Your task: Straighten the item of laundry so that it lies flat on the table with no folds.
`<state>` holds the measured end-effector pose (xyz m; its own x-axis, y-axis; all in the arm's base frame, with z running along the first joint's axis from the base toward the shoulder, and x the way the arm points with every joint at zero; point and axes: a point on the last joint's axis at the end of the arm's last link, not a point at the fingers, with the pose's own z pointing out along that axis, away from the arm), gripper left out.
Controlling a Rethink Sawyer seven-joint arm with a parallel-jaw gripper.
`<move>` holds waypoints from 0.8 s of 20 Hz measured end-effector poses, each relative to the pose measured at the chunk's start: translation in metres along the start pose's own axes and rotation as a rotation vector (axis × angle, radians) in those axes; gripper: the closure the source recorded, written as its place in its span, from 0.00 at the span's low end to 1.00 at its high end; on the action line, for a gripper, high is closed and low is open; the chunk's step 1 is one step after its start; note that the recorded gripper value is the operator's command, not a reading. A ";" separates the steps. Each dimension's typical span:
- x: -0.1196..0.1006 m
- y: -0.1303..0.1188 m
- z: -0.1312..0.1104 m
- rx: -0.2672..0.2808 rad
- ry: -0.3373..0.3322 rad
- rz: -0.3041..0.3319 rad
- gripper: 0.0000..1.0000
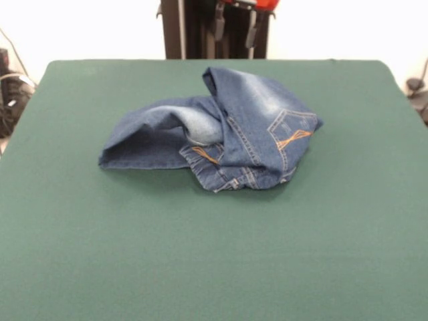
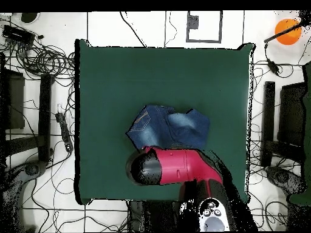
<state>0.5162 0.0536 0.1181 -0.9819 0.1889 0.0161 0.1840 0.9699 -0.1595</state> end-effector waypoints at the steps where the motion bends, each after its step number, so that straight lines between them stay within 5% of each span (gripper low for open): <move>1: 0.002 0.002 0.000 -0.002 -0.002 -0.004 0.00; 16: 0.032 -0.011 -0.021 -0.015 -0.021 0.020 0.00</move>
<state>0.4839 0.0526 0.1406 -0.9786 0.2055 -0.0073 0.2044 0.9681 -0.1449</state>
